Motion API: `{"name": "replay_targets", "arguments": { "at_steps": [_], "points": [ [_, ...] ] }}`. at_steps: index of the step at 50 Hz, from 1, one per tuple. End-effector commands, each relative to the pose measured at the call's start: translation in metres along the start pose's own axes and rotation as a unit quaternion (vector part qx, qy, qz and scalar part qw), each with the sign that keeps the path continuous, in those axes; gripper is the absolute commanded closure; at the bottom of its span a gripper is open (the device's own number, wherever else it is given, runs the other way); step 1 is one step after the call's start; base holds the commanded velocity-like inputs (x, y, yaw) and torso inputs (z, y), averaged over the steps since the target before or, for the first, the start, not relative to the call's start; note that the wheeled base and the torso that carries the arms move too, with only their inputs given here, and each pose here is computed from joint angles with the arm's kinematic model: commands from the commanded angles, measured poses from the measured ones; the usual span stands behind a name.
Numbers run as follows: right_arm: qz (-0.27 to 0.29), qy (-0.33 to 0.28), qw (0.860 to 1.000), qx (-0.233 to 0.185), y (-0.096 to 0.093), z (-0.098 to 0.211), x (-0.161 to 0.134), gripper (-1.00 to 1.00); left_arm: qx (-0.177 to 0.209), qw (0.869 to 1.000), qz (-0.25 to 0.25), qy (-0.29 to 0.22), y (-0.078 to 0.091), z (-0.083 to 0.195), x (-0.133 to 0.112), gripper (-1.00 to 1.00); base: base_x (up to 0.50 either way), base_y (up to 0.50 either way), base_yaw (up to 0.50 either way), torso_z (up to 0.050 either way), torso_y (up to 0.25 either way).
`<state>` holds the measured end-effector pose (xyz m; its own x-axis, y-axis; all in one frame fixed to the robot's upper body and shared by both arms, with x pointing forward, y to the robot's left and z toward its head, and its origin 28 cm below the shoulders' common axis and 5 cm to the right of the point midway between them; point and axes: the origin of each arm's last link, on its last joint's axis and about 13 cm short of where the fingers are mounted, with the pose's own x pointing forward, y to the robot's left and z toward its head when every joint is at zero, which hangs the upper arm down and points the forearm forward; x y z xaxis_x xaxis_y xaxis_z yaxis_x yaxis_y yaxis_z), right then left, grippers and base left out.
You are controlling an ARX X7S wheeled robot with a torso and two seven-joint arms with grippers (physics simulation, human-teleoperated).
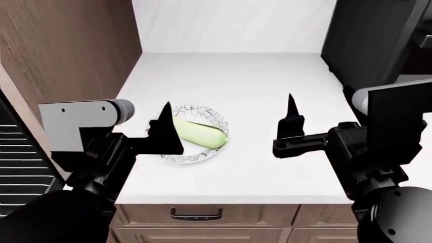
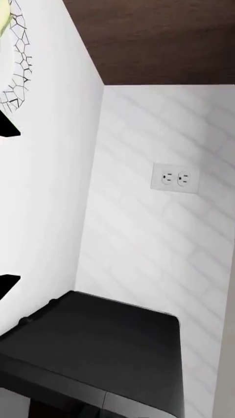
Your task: Place the corn on the rack of the oven.
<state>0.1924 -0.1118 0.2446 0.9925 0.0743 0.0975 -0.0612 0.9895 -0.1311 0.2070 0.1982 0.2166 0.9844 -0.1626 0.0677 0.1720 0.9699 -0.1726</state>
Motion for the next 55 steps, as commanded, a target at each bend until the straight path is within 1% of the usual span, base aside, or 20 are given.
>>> {"name": "replay_targets", "arguments": {
  "at_steps": [1, 20, 23, 26, 27, 28, 29, 30, 32, 33, 34, 35, 36, 37, 39, 43, 49, 52, 55],
  "points": [
    [0.002, 0.0, 1.0, -0.003, -0.001, 0.001, 0.002, -1.0, 0.002, 1.0, 0.004, -0.005, 0.001, 0.002, 0.001, -1.0, 0.2, 0.0, 0.0, 0.0, 0.0],
    [-0.002, 0.002, 1.0, -0.003, -0.001, -0.001, 0.004, -1.0, 0.003, 1.0, 0.005, -0.003, 0.002, 0.0, 0.003, -1.0, 0.13, 0.0, 0.0, 0.0, 0.0],
    [0.016, -0.005, 1.0, -0.01, 0.0, 0.0, 0.004, -1.0, 0.004, 1.0, 0.005, -0.005, 0.003, 0.001, 0.004, -1.0, 0.0, 0.0, 0.0, 0.0, 0.005],
    [0.025, -0.002, 1.0, -0.003, -0.002, 0.002, 0.005, -1.0, 0.006, 1.0, 0.008, -0.004, 0.004, 0.0, 0.006, -1.0, 0.0, 0.0, 0.0, 0.0, 0.0],
    [0.033, 0.0, 0.999, -0.003, -0.003, 0.002, 0.006, -1.0, 0.006, 1.0, 0.008, -0.004, 0.004, 0.0, 0.007, -1.0, 0.0, 0.0, 0.0, 0.0, 0.0],
    [0.056, 0.007, 0.998, 0.0, -0.005, 0.002, 0.006, -1.0, 0.006, 1.0, 0.008, -0.005, 0.004, 0.0, 0.008, -1.0, 0.0, 0.0, 0.0, 0.0, 0.0],
    [0.078, 0.014, 0.997, -0.01, -0.006, 0.002, 0.005, -1.0, 0.006, 1.0, 0.008, -0.005, 0.005, 0.001, 0.008, -1.0, 0.0, 0.0, 0.0, 0.0, 0.0],
    [0.091, 0.017, 0.996, -0.009, -0.006, 0.002, 0.004, -1.0, 0.007, 1.0, 0.008, -0.006, 0.005, 0.001, 0.008, -1.0, 0.0, 0.0, 0.0, 0.0, 0.0],
    [0.162, 0.036, 0.986, -0.025, -0.015, 0.002, -0.002, -1.0, 0.008, 1.0, 0.008, -0.007, 0.005, 0.002, 0.01, -1.0, 0.0, 0.0, 0.0, 0.0, 0.0],
    [0.202, 0.042, 0.978, -0.036, -0.019, 0.001, -0.006, -1.0, 0.007, 1.0, 0.008, -0.007, 0.006, 0.002, 0.01, -1.0, 0.0, 0.0, 0.0, 0.0, 0.0],
    [0.215, 0.039, 0.975, -0.033, -0.023, 0.003, -0.007, -1.0, 0.007, 1.0, 0.008, -0.007, 0.006, 0.002, 0.01, -1.0, 0.0, 0.0, 0.0, 0.0, 0.0],
    [0.21, 0.025, 0.977, -0.029, -0.027, 0.006, -0.004, -1.0, 0.007, 1.0, 0.007, -0.005, 0.006, 0.001, 0.011, -1.0, 0.0, 0.0, 0.0, 0.0, 0.0],
    [0.221, 0.027, 0.975, -0.026, -0.029, 0.007, -0.003, -1.0, 0.008, 1.0, 0.007, -0.005, 0.006, 0.001, 0.012, -1.0, 0.0, 0.0, 0.0, 0.0, 0.0],
    [0.244, 0.026, 0.969, -0.034, -0.031, 0.008, -0.003, -1.0, 0.008, 1.0, 0.008, -0.005, 0.006, 0.0, 0.013, -1.0, 0.0, 0.0, 0.0, 0.0, 0.0],
    [0.269, 0.029, 0.962, -0.031, -0.032, 0.01, 0.0, -1.0, 0.009, 1.0, 0.007, -0.005, 0.006, 0.001, 0.013, -1.0, 0.0, 0.0, 0.0, 0.0, 0.0],
    [0.285, 0.069, 0.955, -0.044, -0.033, 0.007, 0.014, -1.0, 0.01, 1.0, 0.007, -0.004, 0.006, 0.001, 0.015, -1.0, 0.0, 0.0, 0.0, 0.0, 0.0],
    [0.297, 0.102, 0.948, -0.05, -0.03, -0.003, 0.035, -1.0, 0.011, 1.0, 0.007, -0.003, 0.006, 0.0, 0.015, -1.0, 0.0, 0.0, 0.0, 0.0, 0.0],
    [0.323, 0.138, 0.935, -0.053, -0.025, -0.014, 0.038, -1.0, 0.009, 1.0, 0.008, -0.002, 0.006, -0.002, 0.016, -1.0, 0.0, 0.0, 0.0, 0.0, 0.0],
    [0.336, 0.157, 0.927, -0.061, -0.021, -0.019, 0.043, -1.0, 0.009, 1.0, 0.006, -0.002, 0.006, -0.001, 0.015, -1.0, 0.0, 0.0, 0.0, 0.0, 0.0]
  ]
}}
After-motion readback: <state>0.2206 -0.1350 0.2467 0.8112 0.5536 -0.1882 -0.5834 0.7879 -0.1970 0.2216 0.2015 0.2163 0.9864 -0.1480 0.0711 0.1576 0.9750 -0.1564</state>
